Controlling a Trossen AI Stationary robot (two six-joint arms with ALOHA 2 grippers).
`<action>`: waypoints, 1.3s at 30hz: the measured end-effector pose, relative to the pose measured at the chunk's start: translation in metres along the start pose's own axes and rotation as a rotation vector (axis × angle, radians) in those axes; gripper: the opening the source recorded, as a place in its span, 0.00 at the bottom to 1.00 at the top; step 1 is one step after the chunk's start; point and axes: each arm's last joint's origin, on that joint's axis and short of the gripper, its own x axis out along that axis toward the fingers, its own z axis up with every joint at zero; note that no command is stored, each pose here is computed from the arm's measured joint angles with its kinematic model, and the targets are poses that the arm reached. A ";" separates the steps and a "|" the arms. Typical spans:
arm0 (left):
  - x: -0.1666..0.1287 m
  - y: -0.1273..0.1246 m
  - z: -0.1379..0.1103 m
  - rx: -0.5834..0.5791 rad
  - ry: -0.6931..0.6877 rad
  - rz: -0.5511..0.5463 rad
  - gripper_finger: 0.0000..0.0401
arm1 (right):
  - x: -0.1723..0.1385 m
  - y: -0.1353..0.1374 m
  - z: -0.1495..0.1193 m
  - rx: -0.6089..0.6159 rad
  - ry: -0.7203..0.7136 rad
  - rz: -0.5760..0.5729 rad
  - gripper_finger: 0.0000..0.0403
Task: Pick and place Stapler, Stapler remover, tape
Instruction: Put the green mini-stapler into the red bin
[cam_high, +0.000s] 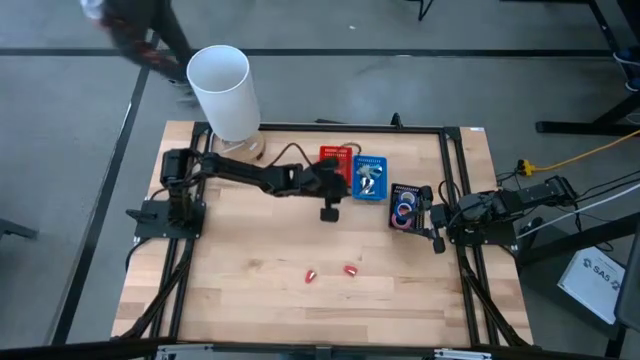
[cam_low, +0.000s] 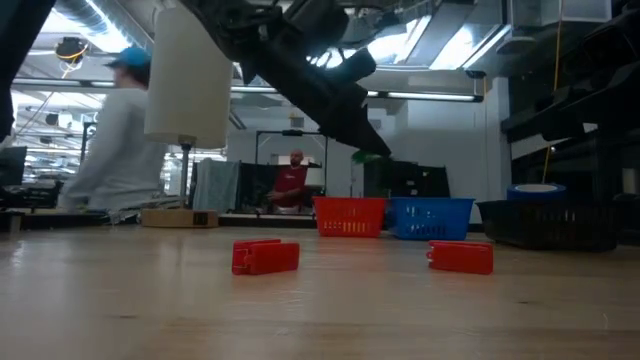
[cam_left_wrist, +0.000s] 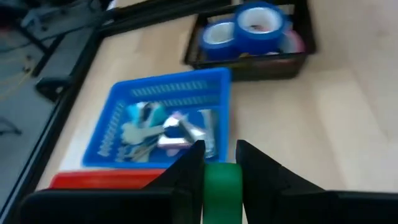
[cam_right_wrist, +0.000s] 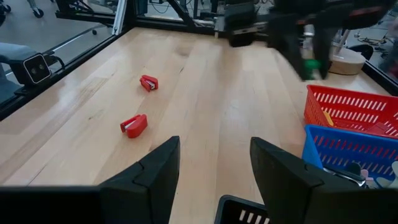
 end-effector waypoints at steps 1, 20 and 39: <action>0.001 0.005 -0.001 -0.023 0.003 0.011 0.17 | 0.000 0.000 0.000 0.000 0.000 0.000 0.49; 0.008 0.075 -0.042 -0.199 0.148 0.109 0.18 | 0.000 0.000 0.000 0.000 0.000 0.000 0.49; 0.027 0.069 -0.053 -0.260 0.129 0.066 0.22 | 0.000 0.000 0.000 0.000 0.000 0.000 0.49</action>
